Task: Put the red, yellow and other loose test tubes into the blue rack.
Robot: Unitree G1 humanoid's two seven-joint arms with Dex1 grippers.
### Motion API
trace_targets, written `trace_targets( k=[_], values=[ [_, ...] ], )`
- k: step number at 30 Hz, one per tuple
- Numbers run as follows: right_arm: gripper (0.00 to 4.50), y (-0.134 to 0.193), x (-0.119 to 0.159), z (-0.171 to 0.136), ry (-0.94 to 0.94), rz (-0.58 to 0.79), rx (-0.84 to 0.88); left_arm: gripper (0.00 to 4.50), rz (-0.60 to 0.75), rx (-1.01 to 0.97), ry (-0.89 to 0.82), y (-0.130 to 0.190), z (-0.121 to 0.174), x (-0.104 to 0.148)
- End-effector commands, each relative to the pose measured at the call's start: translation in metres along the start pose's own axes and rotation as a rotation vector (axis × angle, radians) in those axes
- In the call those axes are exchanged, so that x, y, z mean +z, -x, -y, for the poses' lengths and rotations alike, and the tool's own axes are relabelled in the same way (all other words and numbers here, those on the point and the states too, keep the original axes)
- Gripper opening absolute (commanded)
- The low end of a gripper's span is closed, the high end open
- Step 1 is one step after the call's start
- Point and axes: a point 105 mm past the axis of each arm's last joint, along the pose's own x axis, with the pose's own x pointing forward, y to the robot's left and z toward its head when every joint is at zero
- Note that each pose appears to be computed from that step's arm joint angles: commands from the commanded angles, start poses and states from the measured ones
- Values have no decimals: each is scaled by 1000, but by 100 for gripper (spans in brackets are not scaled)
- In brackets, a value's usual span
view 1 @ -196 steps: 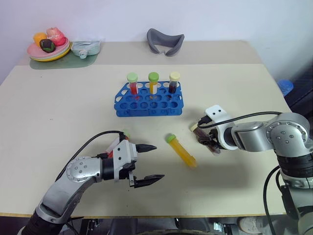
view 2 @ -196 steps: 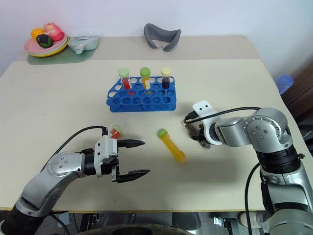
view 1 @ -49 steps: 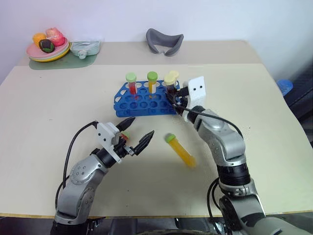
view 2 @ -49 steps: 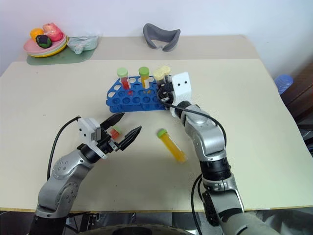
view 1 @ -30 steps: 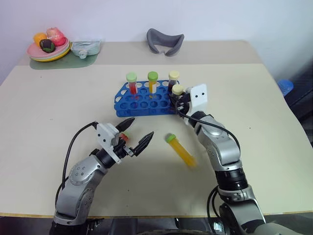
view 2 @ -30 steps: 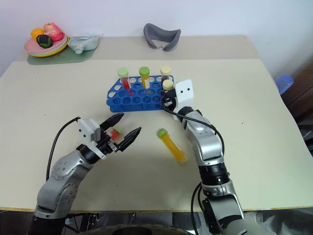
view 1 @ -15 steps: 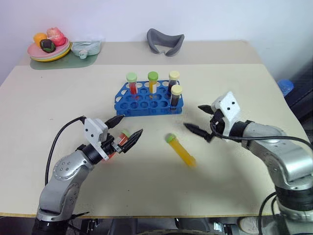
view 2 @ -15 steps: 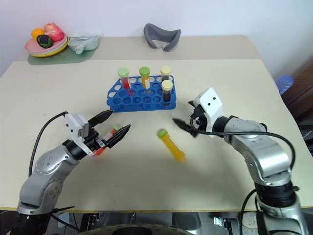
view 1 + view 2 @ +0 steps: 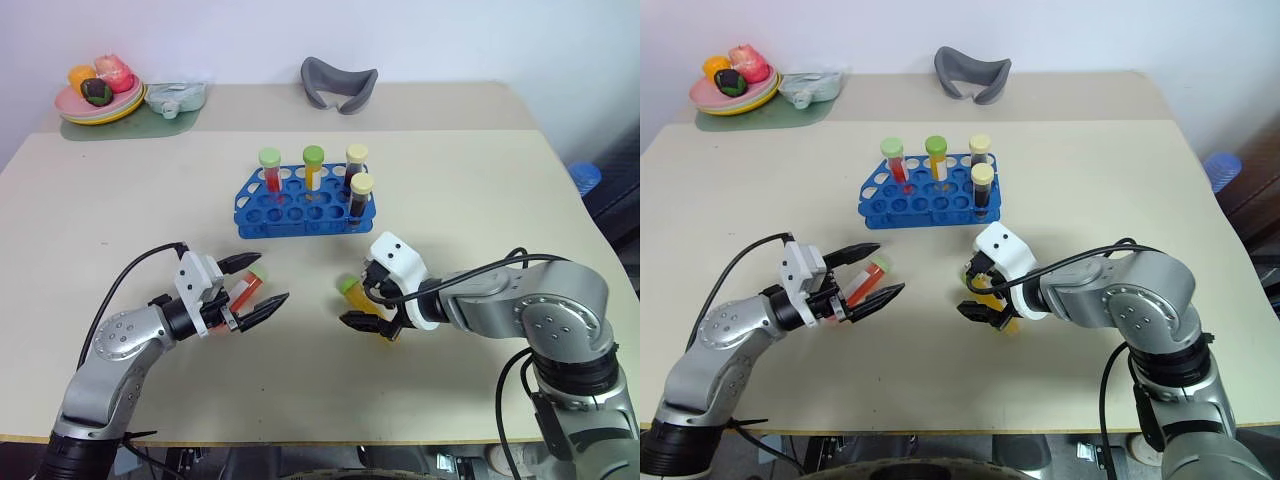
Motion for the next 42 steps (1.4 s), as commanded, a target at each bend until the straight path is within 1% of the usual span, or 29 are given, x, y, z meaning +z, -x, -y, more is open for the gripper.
trace_targets(
  k=[1,8,11,19,20,22,23,24,26,33,40,42],
  values=[
    [444,1,-1,6,10,-28,-67,450,0,-96,-24,1,19,6],
    [444,-1,1,10,-10,-66,-119,450,-27,-167,-9,3,34,0],
    [444,0,-3,13,-20,-96,-138,450,-37,-194,4,5,40,-4],
    [444,4,-7,15,-51,-141,-167,450,-48,-240,3,9,48,-11],
    [421,4,-7,15,-58,-145,-169,450,-48,-241,3,9,48,-12],
    [362,4,-7,14,-76,-154,-174,450,-48,-245,2,10,49,-15],
    [315,5,-7,14,-84,-157,-178,450,-49,-246,2,10,49,-16],
    [256,5,-6,13,-91,-160,-183,450,-49,-246,2,10,49,-17],
    [166,6,-5,13,-102,-166,-193,450,-48,-245,2,10,50,-19],
    [166,7,-1,13,-109,-177,-220,450,-44,-241,1,9,52,-21],
    [166,8,10,15,-33,-130,-228,450,-37,-222,-3,7,51,-17],
    [166,7,9,16,-23,-132,-225,450,-36,-217,-5,6,50,-15]
  ],
)
